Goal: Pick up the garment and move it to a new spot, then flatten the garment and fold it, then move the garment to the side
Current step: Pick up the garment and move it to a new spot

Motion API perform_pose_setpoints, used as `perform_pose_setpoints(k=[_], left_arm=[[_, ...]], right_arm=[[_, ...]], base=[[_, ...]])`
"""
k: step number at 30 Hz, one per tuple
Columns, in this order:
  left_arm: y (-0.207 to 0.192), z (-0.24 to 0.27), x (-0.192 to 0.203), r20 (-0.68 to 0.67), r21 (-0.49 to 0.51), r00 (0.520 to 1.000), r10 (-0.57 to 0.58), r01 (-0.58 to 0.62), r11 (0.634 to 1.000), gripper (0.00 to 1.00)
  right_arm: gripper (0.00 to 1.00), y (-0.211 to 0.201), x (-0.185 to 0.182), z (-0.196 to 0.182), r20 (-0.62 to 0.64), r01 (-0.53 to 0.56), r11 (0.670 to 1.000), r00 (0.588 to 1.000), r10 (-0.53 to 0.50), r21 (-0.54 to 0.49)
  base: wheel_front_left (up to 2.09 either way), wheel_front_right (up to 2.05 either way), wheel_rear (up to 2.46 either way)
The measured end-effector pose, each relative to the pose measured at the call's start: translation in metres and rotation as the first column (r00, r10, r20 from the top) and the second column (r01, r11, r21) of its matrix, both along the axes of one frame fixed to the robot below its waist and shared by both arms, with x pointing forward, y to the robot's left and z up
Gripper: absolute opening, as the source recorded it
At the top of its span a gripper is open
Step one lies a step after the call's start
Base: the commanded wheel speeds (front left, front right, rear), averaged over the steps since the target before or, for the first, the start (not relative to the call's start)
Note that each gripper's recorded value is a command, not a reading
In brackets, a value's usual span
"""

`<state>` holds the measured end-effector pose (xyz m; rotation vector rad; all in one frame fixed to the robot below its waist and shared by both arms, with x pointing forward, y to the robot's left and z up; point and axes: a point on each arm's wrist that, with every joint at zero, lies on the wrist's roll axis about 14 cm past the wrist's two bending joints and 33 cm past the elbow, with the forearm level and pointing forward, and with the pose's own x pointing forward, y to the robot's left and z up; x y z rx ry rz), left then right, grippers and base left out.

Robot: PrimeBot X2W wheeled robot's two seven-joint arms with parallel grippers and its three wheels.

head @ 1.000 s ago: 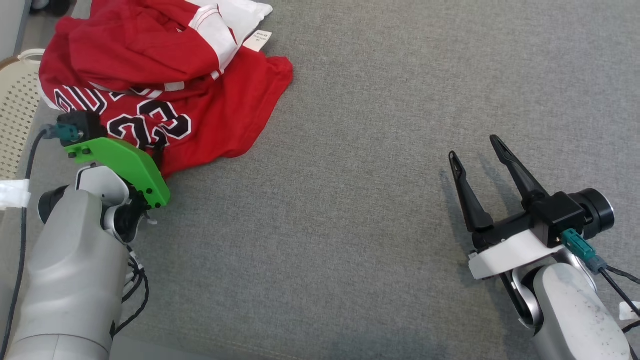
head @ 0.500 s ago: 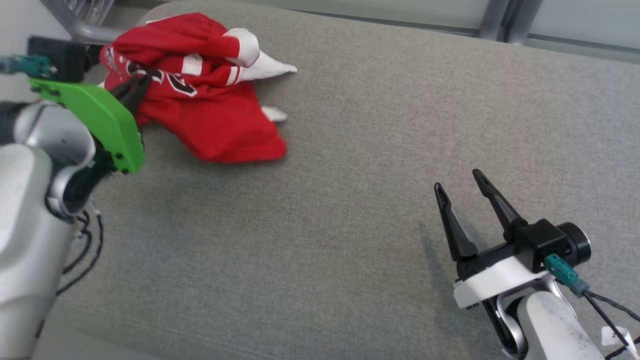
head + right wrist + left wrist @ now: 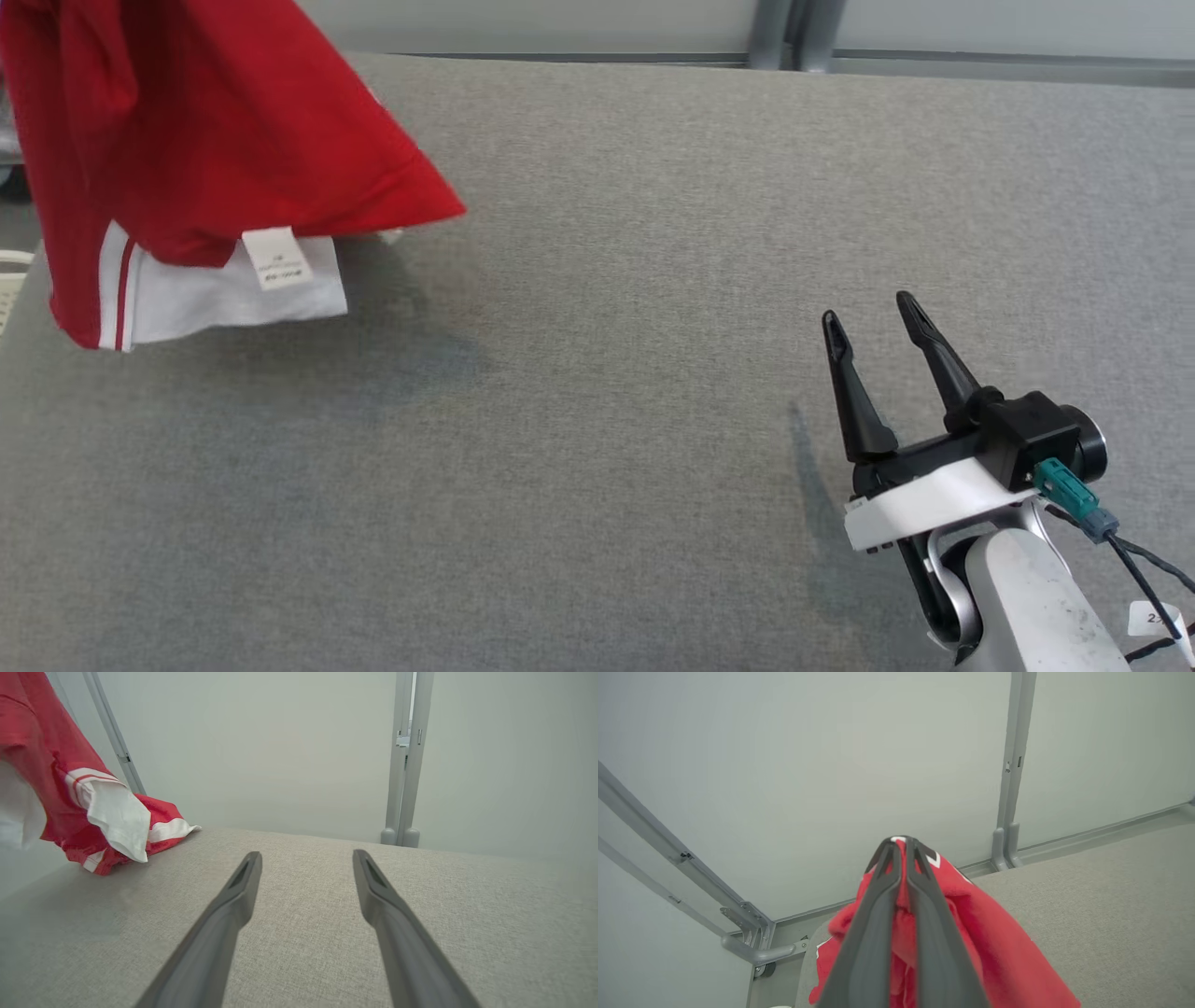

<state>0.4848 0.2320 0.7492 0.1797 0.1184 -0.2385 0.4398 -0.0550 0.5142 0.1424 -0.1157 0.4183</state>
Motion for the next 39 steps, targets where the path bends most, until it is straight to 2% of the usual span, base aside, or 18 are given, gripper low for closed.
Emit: perform_pose_setpoints(k=[4, 8, 12, 16, 18, 19, 20, 22, 25, 31, 34, 36, 37, 38, 39], left_arm=[[-0.054, 0.013, 0.010, 0.009, -0.016, 0.989, -0.147, 0.148, 0.989, 0.00], [-0.123, 0.003, 0.012, -0.020, -0.030, 0.944, -0.329, 0.329, 0.944, 0.00], [-0.186, -0.015, 0.005, -0.071, -0.041, 0.871, -0.486, 0.484, 0.874, 0.00], [-0.244, -0.023, -0.009, -0.079, -0.098, 0.783, -0.617, 0.610, 0.786, 0.00], [-0.271, -0.023, -0.018, -0.070, -0.148, 0.734, -0.675, 0.662, 0.735, 0.00], [-0.271, -0.023, -0.018, -0.070, -0.148, 0.734, -0.675, 0.662, 0.735, 0.00], [-0.292, -0.025, -0.025, -0.063, -0.194, 0.694, -0.717, 0.696, 0.691, 0.00], [-0.306, -0.033, -0.028, -0.066, -0.220, 0.670, -0.740, 0.713, 0.665, 0.00], [-0.312, -0.065, -0.021, -0.126, -0.279, 0.666, -0.735, 0.688, 0.670, 0.00], [-0.287, -0.186, 0.001, -0.388, -0.363, 0.676, -0.627, 0.513, 0.778, 0.00], [-0.266, -0.237, 0.007, -0.485, -0.384, 0.671, -0.561, 0.412, 0.826, 0.00], [-0.254, -0.258, 0.009, -0.513, -0.389, 0.676, -0.530, 0.367, 0.845, 0.00], [-0.247, -0.265, 0.010, -0.521, -0.389, 0.682, -0.513, 0.345, 0.854, 0.04], [-0.241, -0.272, 0.010, -0.530, -0.385, 0.685, -0.501, 0.332, 0.861, 0.17], [-0.235, -0.277, 0.011, -0.533, -0.386, 0.691, -0.489, 0.316, 0.867, 0.37]], right_arm=[[1.00, -0.027, -0.002, 0.001, -0.002, 0.079, 0.997, 0.997, -0.079, -0.002], [1.00, -0.055, -0.005, 0.004, 0.003, 0.155, 0.988, 0.988, -0.155, 0.001], [1.00, -0.080, -0.012, 0.011, 0.007, 0.221, 0.975, 0.975, -0.221, 0.024], [1.00, -0.110, -0.021, 0.016, 0.014, 0.303, 0.953, 0.953, -0.303, 0.031], [1.00, -0.126, -0.027, 0.019, 0.017, 0.345, 0.938, 0.938, -0.346, 0.032], [1.00, -0.126, -0.027, 0.019, 0.017, 0.345, 0.938, 0.938, -0.346, 0.032], [1.00, -0.139, -0.034, 0.019, 0.015, 0.383, 0.923, 0.924, -0.383, 0.033], [1.00, -0.153, -0.042, 0.020, 0.012, 0.420, 0.907, 0.907, -0.420, 0.033], [1.00, -0.172, -0.055, 0.017, -0.002, 0.474, 0.880, 0.880, -0.474, 0.030], [1.00, -0.196, -0.072, 0.007, -0.034, 0.543, 0.840, 0.840, -0.542, 0.010], [1.00, -0.196, -0.071, 0.001, -0.050, 0.544, 0.839, 0.838, -0.544, 0.001], [1.00, -0.192, -0.069, -0.001, -0.055, 0.534, 0.846, 0.844, -0.533, -0.007], [1.00, -0.189, -0.067, -0.002, -0.054, 0.526, 0.850, 0.849, -0.526, -0.010], [1.00, -0.186, -0.065, -0.002, -0.054, 0.518, 0.855, 0.854, -0.518, -0.012], [1.00, -0.184, -0.063, -0.002, -0.052, 0.511, 0.860, 0.858, -0.511, -0.016]], base=[[0.00, 0.00, 0.00], [0.00, 0.00, 0.00], [0.00, 0.00, 0.00], [0.00, 0.00, 0.00], [0.00, 0.00, 0.00], [0.00, 0.00, 0.00], [0.00, 0.00, 0.00], [0.00, 0.00, 0.00], [0.00, 0.00, 0.00], [0.00, 0.00, 0.00], [0.00, 0.00, 0.00], [0.00, 0.00, 0.00], [0.00, 0.00, 0.00], [0.00, 0.00, 0.00], [0.00, 0.00, 0.00]])
